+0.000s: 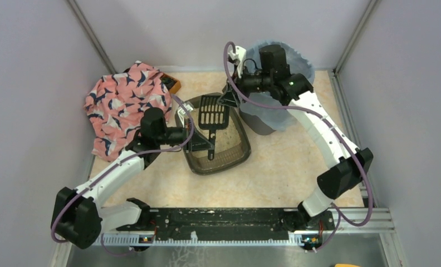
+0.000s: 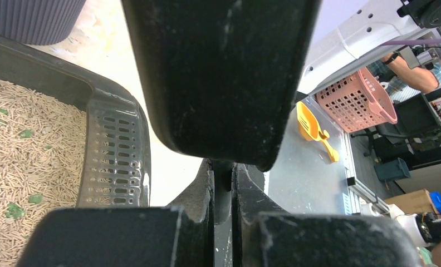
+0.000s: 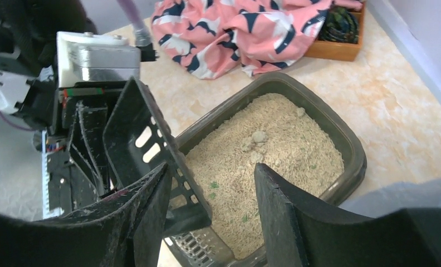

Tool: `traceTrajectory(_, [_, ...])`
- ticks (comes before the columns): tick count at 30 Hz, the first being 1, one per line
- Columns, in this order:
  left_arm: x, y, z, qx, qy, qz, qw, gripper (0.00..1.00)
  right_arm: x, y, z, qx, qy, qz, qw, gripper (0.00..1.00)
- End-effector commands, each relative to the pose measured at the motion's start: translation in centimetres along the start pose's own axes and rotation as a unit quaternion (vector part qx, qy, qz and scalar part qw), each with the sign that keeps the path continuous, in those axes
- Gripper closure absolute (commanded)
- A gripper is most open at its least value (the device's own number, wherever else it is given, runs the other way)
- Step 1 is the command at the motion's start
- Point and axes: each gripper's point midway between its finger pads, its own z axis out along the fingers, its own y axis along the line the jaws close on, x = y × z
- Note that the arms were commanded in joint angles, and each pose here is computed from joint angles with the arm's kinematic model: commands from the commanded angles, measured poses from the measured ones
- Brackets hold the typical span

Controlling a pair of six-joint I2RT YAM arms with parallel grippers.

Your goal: Clean the litter box

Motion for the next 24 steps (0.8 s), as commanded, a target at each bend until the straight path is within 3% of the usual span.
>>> traceTrajectory(1, [-0.3,-1.3,0.1,0.03,0.01,0.01,0.999,1.0,-1.9,2.2,-0.6,-0.088,-0.012,-0.098,0.991,0.43])
traceTrajectory(7, [0.2,-1.0,0.1,0.029,0.018,0.001,0.999,1.0,0.0,4.0,-0.4,-0.187,0.05,-0.102,0.976,0.43])
traceTrajectory(13, [0.2,-0.4,0.4,0.023,0.02,-0.009,0.999,1.0,3.7,5.3,1.5,-0.208,0.102,-0.101,0.968,0.56])
traceTrajectory(14, [0.1,-0.4,0.4,0.024,0.02,-0.009,0.999,1.0,4.2,5.3,1.7,-0.209,0.108,-0.099,0.967,0.59])
traceTrajectory(17, [0.0,-0.3,0.5,0.02,0.018,-0.011,1.0,1.0,4.8,5.2,2.0,-0.203,0.108,-0.089,0.969,1.0])
traceTrajectory(22, [0.2,0.2,0.4,0.003,0.014,-0.015,1.0,1.0,2.8,4.5,2.2,-0.165,0.062,-0.095,0.98,1.0])
traceTrajectory(23, [0.1,0.4,0.3,-0.006,0.012,-0.016,1.0,0.95,2.4,4.1,2.2,-0.153,0.052,-0.094,0.982,1.0])
traceTrajectory(24, [0.0,0.6,0.2,-0.017,0.008,-0.014,1.0,0.82,1.9,3.8,2.1,-0.144,0.042,-0.088,0.985,1.0])
